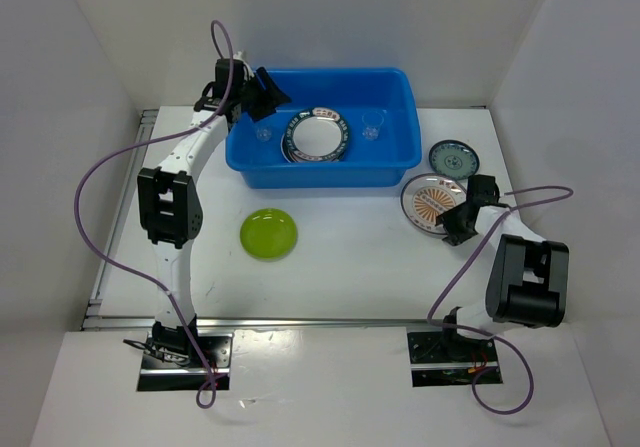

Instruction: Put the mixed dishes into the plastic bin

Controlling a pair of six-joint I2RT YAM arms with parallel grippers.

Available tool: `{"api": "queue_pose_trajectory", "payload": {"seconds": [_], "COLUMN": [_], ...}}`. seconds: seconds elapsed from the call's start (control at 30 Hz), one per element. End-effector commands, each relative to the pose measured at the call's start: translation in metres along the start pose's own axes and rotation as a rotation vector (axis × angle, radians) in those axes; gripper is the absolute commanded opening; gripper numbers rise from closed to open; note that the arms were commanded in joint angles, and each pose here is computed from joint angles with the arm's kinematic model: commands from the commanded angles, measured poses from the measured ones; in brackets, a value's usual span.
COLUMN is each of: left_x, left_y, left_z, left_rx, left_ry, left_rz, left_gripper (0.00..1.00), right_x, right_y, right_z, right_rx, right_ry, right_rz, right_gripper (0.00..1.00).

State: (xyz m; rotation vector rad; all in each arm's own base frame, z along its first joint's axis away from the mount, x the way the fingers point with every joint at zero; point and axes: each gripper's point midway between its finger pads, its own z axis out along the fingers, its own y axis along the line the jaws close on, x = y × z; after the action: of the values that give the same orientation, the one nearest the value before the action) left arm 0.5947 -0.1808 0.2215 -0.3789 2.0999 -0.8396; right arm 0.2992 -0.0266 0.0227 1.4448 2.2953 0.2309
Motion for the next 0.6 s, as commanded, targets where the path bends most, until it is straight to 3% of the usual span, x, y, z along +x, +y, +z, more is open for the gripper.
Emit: {"api": "queue_pose_trajectory", "payload": {"seconds": [0.0, 0.37, 0.57], "left_x": [-0.024, -0.033, -0.037], "left_y": [-0.023, -0.011, -0.007], "left_z": [-0.024, -0.027, -0.028], "left_rx": [0.063, 0.059, 0.053], "left_ry": [-0.057, -0.066, -0.073], "left_rz": [0.040, 0.019, 0.016], "left_gripper": [0.67, 0.67, 0.67], "right_x": [-0.020, -0.011, -0.010], "right_y": [0.008, 0.010, 0.020], "right_z": [-0.004, 0.004, 0.000], "right_rx": [-0.016, -0.027, -0.044], "right_ry": [-0.110, -0.118, -0.174], "right_rz": [0.054, 0.144, 0.187], "right_gripper": [0.49, 0.49, 0.44]}}
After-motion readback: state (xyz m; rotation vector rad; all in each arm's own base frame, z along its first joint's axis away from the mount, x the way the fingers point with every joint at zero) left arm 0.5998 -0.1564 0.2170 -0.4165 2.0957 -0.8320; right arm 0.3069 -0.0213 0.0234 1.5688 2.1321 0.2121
